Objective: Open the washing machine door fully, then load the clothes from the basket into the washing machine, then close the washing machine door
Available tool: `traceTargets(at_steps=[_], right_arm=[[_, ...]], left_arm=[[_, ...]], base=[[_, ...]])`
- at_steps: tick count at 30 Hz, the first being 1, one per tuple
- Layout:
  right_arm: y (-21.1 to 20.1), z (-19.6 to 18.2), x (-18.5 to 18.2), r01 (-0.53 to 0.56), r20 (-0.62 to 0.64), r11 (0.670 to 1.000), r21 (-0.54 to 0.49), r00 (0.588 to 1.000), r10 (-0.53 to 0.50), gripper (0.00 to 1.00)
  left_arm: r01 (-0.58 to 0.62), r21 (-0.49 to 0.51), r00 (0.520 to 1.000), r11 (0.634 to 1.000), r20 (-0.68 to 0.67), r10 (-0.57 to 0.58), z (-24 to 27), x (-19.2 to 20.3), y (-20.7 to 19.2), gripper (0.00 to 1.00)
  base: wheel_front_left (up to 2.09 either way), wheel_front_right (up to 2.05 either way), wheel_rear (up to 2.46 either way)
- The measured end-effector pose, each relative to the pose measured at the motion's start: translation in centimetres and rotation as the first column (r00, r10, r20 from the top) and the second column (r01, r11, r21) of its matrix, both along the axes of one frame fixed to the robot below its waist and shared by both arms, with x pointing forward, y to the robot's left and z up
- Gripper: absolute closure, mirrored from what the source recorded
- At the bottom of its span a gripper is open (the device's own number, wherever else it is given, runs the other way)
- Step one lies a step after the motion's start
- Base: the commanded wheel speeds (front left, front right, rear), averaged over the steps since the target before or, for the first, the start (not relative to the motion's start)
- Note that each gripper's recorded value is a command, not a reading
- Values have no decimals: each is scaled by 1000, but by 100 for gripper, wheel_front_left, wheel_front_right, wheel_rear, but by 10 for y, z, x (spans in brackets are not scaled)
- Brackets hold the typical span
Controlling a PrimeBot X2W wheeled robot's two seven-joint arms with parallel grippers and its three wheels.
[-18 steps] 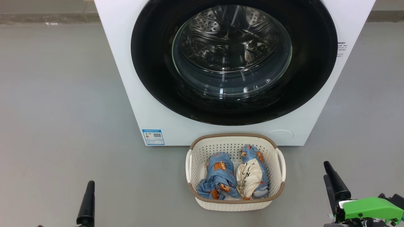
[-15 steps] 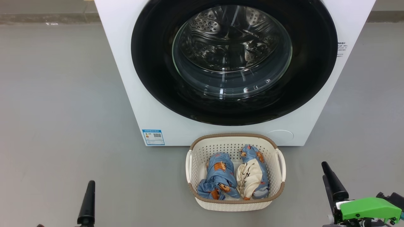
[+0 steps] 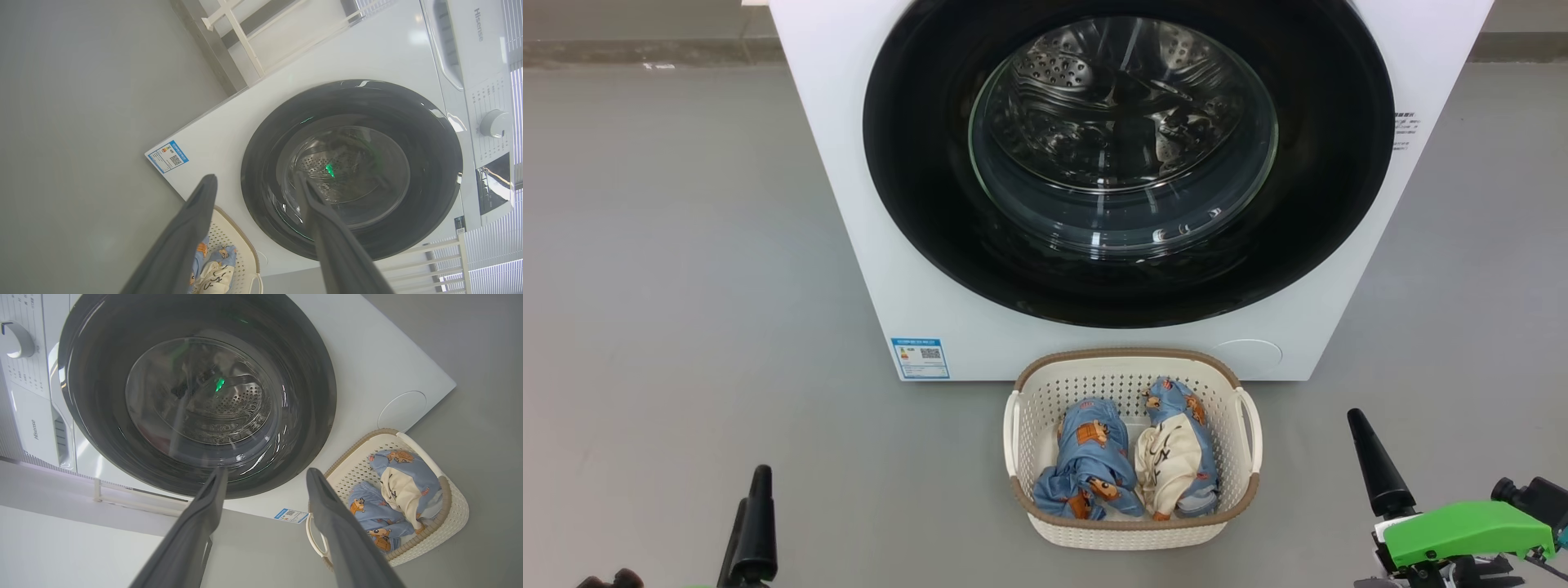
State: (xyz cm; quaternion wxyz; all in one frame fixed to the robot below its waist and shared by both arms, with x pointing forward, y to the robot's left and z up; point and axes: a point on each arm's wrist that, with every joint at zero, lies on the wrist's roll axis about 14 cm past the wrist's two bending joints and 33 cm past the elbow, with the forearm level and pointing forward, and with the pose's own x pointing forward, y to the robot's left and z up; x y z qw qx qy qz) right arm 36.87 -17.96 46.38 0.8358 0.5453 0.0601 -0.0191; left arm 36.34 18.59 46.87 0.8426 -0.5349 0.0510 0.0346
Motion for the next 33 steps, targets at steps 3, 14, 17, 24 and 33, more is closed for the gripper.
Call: traceTargets(at_steps=[3,14,17,24,33], right_arm=[[0,1,0,-8,6,999,-43,1000,8,0],[1,1,-1,-34,18,980,-195,999,38,0],[2,1,0,-47,21,971,-237,998,53,0],[4,4,2,-61,36,945,-321,996,77,0],[6,6,2,-73,47,905,-418,994,102,0]], left_arm=[[3,38,1000,999,5,-3,1,0,0,0],[20,173,999,985,22,-24,4,0,-1,0],[26,211,999,977,28,-32,5,0,-2,0],[27,291,998,956,39,-40,7,0,0,0],[29,360,997,932,51,-51,9,0,0,0]], base=[[0,0,0],[0,0,0],[0,0,0],[0,0,0],[0,0,0]])
